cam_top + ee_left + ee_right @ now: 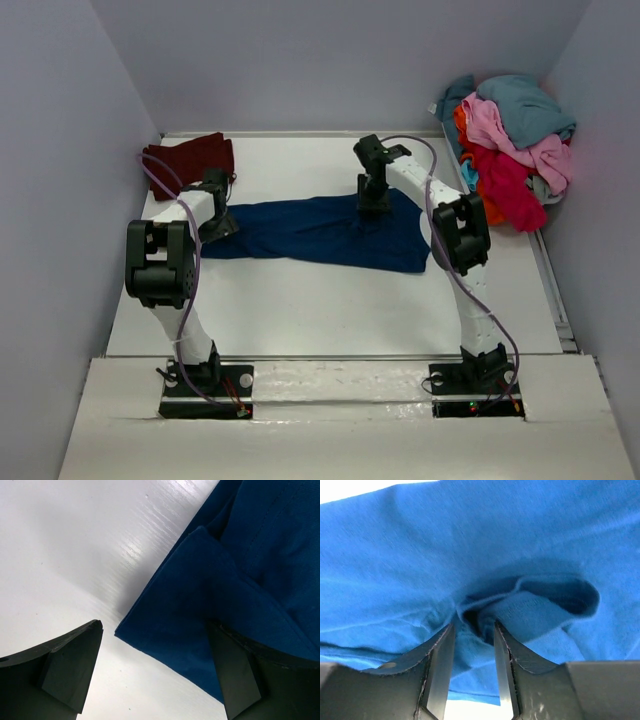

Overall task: Fold and stack the t-shirts
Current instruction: Fold the other side of the tshirt into a rectangle

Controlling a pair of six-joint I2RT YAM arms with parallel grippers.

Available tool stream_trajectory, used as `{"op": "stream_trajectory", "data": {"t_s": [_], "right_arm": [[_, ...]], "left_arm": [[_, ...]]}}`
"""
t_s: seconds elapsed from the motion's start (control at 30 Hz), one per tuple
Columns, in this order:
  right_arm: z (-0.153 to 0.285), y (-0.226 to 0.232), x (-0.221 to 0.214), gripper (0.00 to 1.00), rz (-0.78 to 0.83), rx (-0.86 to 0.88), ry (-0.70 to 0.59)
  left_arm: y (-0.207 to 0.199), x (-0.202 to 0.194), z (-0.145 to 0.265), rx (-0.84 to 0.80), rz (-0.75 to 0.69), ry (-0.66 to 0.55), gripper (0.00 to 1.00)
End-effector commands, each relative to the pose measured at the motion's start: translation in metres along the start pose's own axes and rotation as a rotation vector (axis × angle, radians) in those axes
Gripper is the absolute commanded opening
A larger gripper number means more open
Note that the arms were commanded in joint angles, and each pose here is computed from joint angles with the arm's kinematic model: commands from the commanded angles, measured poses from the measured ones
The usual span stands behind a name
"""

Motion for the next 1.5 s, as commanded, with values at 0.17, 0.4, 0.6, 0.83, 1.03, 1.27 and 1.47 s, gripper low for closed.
{"op": "stream_trajectory", "data": {"t_s": [0.17,0.4,0.6,0.83,1.03,1.27,1.47], "right_arm": [[0.025,0.002,0.015,0.43,0.001,0.029,-0.071],[0.026,0.008,0.022,0.23,0.01,0.047,-0.074],[0.022,0.007,0.018,0.11,0.008,0.048,-0.055],[0.02,0.003,0.013,0.13,0.012,0.027,-0.039],[0.017,-0.002,0.005,0.17,0.002,0.005,-0.018],[0.012,-0.007,-0.005,0.18,-0.003,-0.012,0.007],[0.013,-0.008,-0.005,0.18,-0.004,-0.016,-0.002]], "left_arm": [[0.011,0.003,0.011,0.022,0.01,-0.035,0.99],[0.012,0.0,0.01,0.024,0.008,-0.033,0.99],[0.011,0.001,0.01,0.022,0.008,-0.035,0.99],[0.012,0.0,0.01,0.022,0.008,-0.035,0.99],[0.012,0.0,0.01,0.022,0.006,-0.034,0.99],[0.012,0.0,0.009,0.021,0.006,-0.033,0.99],[0.013,-0.002,0.008,0.026,0.002,-0.031,0.99]]}}
Point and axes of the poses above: each gripper's point midway between its finger pads, its own z axis back along the fingers, its own y axis along the line the jaws close on, x = y × z, the point moved 5 cm from there along z, back along the fingers
